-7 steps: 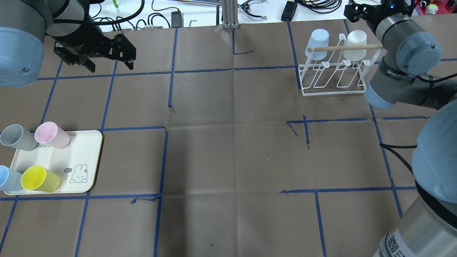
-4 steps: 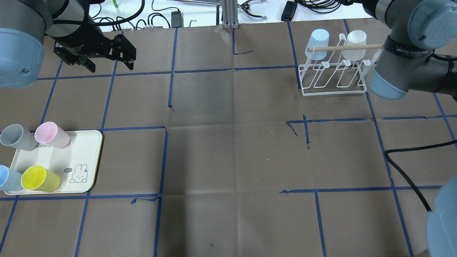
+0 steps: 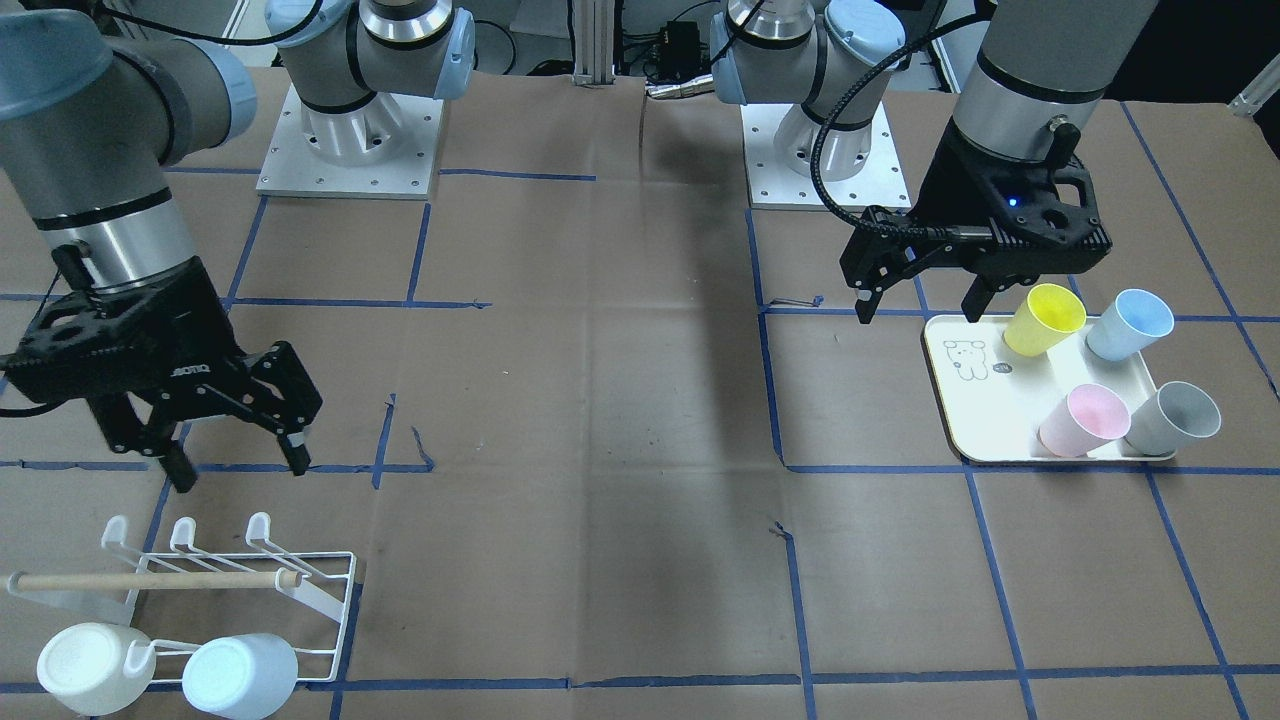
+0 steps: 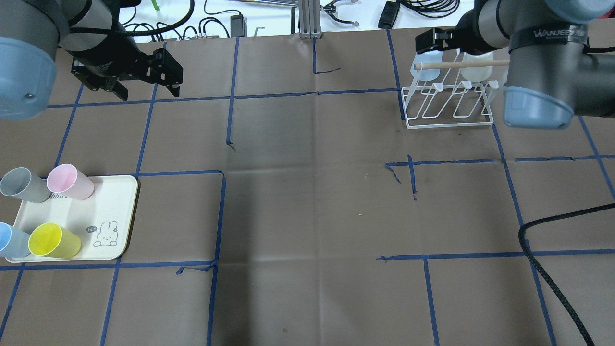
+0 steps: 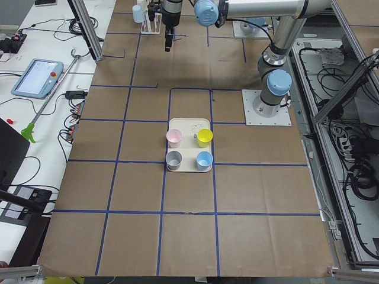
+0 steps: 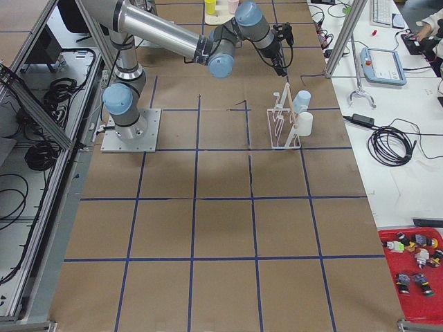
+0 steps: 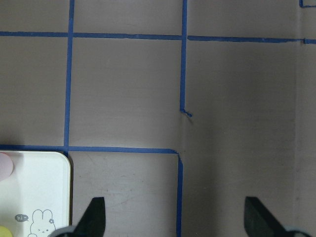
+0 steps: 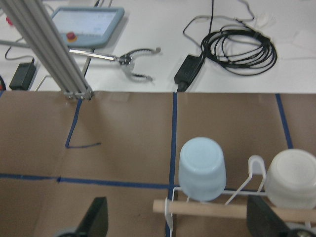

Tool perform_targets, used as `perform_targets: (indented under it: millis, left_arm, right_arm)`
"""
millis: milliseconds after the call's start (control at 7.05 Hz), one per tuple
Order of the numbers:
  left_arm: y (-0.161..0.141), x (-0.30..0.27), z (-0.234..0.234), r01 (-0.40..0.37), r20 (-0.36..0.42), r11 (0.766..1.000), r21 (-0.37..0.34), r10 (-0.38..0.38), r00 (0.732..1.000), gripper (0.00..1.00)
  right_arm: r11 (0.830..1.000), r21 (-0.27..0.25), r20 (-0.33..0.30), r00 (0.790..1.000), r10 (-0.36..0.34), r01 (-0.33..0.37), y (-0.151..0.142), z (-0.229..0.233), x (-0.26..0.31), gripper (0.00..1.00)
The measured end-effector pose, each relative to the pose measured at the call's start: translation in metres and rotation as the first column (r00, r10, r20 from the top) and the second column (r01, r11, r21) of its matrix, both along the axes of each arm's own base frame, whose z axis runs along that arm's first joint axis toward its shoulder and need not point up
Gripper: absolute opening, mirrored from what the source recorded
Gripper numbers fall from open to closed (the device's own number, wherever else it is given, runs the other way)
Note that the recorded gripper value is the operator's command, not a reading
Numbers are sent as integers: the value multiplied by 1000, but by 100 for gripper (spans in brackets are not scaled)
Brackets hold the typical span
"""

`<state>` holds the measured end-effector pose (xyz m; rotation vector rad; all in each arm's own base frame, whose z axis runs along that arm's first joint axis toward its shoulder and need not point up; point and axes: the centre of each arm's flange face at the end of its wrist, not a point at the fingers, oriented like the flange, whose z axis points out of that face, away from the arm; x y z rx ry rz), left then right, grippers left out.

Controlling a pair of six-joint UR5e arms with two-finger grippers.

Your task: Transfer IKEA cup to right arm and place on rack

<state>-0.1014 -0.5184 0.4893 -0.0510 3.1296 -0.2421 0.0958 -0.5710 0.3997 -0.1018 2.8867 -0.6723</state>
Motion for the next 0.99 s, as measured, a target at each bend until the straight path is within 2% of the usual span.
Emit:
perform_targets:
  millis: [142,284,425,709,993]
  left_arm:
    - [3,0,0,0,-2,1000,21,0,1000,100]
    - [5,0,0,0,-2,999,33,0,1000,100]
    - [6,0,-1,-1,0,999,38,1,1000,100]
    - [6,0,-1,-1,1,999,40,1,1000,100]
    - [6,-1,-2,1,-3,999,42,-1,1000,100]
  right_arm:
    - [990,141,-25,1000,0,4,17,-7,12,100]
    - [973,230,-78,997,-8,25,36,-5,21,100]
    - [955,291,-109,994,-14,46,58,4,33,100]
    - [930,359,-125,992,-31,74,103,35,47,100]
    - [928,364,-127,991,-38,82,129,60,49,100]
